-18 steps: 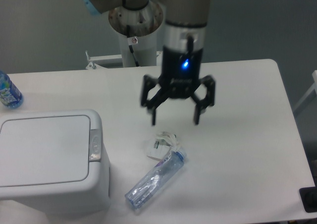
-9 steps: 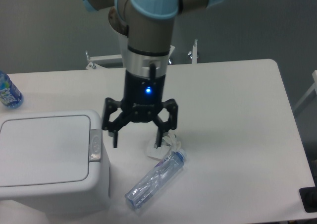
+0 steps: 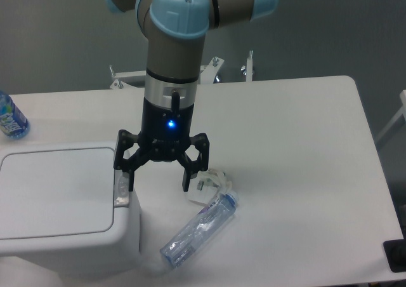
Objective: Open the trash can
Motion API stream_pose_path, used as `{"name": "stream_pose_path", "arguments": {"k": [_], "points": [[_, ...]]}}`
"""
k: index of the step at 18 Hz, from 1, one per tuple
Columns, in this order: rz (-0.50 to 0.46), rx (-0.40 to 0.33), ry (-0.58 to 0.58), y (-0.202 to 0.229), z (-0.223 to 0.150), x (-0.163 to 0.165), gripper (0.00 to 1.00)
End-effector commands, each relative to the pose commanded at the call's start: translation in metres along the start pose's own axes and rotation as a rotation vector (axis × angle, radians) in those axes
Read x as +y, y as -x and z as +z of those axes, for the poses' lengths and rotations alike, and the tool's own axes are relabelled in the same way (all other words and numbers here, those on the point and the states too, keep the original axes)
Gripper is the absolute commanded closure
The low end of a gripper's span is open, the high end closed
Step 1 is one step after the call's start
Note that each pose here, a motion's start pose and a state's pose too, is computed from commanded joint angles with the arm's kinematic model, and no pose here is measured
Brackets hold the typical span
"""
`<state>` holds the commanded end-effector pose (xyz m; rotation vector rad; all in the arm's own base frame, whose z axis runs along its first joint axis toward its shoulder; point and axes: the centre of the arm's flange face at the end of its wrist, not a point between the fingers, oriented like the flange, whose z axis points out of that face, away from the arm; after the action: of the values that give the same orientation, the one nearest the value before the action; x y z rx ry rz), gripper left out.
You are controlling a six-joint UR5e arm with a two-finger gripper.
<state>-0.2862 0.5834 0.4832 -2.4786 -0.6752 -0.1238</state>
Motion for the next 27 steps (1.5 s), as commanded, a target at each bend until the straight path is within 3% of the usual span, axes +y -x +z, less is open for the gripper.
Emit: {"name": "stream_pose_path", "arguments": {"k": [23,27], "points": [[0.013,0.008,0.010,-0.002,0.020,0.001,0.00],[0.017,-0.009,-0.064,0.006,-0.016,-0.020,0.00]]}}
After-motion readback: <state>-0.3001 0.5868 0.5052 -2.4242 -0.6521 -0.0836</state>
